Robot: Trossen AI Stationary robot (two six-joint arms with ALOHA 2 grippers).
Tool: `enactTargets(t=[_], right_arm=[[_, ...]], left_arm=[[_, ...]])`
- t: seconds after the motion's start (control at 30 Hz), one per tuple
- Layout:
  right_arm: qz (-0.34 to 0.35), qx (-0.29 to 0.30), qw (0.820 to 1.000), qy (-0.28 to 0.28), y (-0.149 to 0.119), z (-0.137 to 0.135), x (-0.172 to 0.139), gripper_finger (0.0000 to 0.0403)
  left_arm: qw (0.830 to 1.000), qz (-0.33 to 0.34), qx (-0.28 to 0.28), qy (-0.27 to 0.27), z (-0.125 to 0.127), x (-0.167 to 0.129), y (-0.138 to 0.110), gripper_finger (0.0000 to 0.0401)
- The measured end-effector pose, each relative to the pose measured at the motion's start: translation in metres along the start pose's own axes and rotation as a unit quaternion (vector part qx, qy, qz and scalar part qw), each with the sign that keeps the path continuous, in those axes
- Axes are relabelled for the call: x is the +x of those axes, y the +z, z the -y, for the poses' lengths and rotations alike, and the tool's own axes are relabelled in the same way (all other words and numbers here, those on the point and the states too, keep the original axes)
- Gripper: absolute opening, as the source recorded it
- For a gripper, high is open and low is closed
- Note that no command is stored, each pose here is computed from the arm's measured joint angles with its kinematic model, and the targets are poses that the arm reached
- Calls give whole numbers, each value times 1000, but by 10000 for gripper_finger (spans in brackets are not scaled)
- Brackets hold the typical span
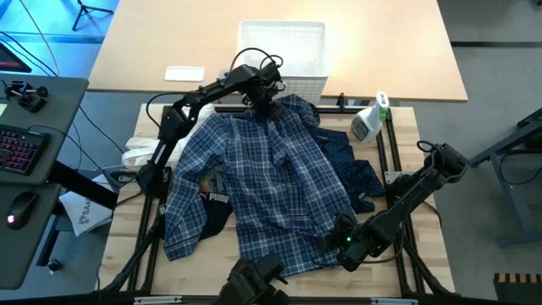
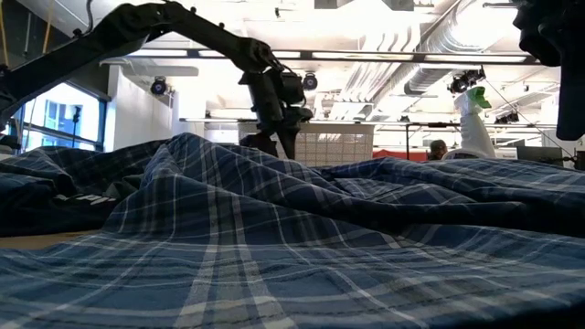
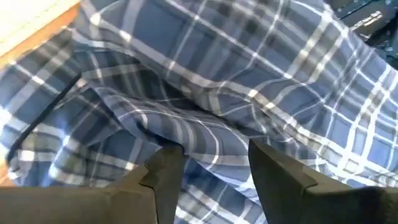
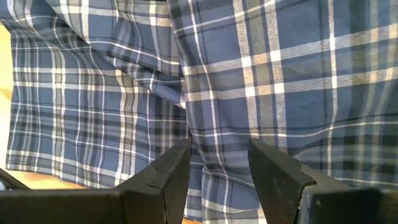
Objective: Fold Laundry from Bin
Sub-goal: Fold the checkered blue polo
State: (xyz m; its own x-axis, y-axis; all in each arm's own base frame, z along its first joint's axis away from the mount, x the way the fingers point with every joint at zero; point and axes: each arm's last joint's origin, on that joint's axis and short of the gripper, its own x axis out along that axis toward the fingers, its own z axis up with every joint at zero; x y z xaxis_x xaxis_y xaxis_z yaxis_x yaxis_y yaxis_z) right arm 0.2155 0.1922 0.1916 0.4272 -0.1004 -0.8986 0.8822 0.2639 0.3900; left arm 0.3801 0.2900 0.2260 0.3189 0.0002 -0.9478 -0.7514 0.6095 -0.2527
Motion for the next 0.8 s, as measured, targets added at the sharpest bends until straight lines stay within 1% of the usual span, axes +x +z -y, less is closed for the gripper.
enactTargets(t=[0.13, 0.23, 0.33, 0.37, 0.43, 0.5, 0.6, 0.73, 0.8], right_arm=[[0, 0, 1000, 1, 0, 0, 0, 158], [-3, 2, 1000, 2, 0, -1, 0, 158], [-6, 5, 1000, 9, -1, -2, 0, 158], [-8, 6, 1000, 10, -1, -2, 0, 158], [-10, 8, 1000, 13, -2, -3, 0, 158], [-12, 10, 1000, 17, -2, -4, 0, 158], [-14, 10, 1000, 19, -2, -4, 0, 158], [-15, 0, 1000, 22, -3, -5, 0, 158], [-15, -19, 999, 23, -3, -5, 0, 158]], left_arm=[[999, -36, -2, 10, -5, 24, -2, 133], [998, -54, 30, 14, 0, 29, -6, 99], [996, -53, 77, 10, 14, 22, -11, 42], [995, -47, 93, 12, 19, 16, -13, 22], [992, -22, 118, 25, 29, -3, -16, 8], [988, 13, 143, 51, 37, -28, -20, 10], [978, 69, 175, 88, 46, -66, -26, 2], [963, 149, 201, 97, 53, -113, -32, 1], [960, 167, 201, 101, 49, -124, -32, 1]])
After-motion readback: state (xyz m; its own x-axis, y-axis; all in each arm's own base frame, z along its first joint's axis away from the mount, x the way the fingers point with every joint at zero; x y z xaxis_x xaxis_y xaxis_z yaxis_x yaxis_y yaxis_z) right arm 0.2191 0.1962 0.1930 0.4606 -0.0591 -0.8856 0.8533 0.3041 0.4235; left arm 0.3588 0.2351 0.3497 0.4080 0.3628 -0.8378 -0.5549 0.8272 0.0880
